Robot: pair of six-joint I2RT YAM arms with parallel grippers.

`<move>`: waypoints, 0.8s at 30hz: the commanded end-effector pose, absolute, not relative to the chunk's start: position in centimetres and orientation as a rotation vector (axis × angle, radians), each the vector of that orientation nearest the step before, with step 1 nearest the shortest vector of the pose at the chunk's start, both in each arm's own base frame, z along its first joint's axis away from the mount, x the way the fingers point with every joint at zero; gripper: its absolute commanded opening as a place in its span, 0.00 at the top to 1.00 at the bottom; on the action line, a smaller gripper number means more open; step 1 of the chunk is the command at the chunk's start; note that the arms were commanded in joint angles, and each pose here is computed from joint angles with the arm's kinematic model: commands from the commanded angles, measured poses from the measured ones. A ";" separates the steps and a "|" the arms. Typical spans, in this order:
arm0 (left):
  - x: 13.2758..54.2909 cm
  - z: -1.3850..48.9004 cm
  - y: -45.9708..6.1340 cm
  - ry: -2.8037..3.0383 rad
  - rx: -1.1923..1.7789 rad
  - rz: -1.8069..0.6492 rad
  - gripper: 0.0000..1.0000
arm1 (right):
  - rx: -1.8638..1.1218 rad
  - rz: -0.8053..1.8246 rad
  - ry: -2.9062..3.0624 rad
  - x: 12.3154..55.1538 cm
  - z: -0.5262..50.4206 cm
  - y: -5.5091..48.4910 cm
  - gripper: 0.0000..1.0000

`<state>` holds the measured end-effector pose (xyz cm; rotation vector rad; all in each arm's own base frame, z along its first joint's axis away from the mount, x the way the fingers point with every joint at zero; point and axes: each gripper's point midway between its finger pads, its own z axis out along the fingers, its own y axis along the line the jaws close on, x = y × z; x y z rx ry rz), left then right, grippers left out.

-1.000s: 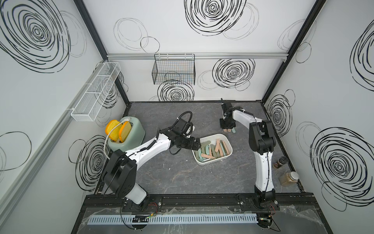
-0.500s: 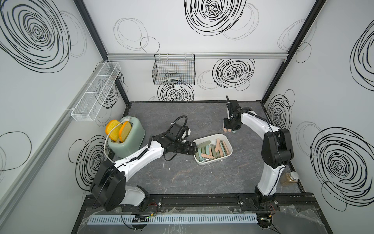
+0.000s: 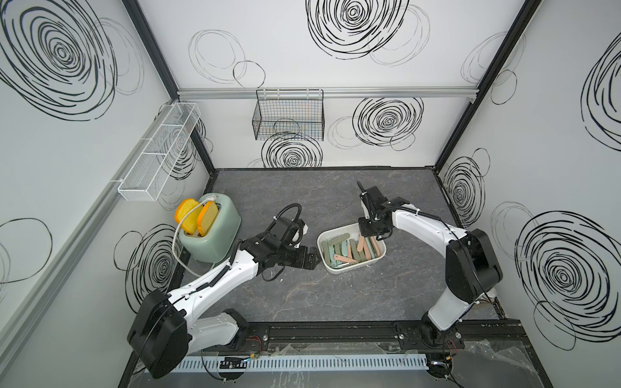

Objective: Take the fruit knife out of the storage box
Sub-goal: Pick up the fruit knife from the storage box.

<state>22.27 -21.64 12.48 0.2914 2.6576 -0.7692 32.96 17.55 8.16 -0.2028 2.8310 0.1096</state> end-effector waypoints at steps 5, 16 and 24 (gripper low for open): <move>21.7 12.5 -21.1 2.641 0.263 -0.762 0.02 | -0.139 0.094 2.846 32.4 6.8 18.0 0.54; 21.7 11.9 -20.9 2.655 0.270 -0.743 0.02 | -0.172 0.038 2.899 33.0 3.9 19.1 0.55; 21.9 11.5 -21.0 2.665 0.282 -0.739 0.02 | -0.208 -0.011 2.915 33.9 2.5 19.5 0.68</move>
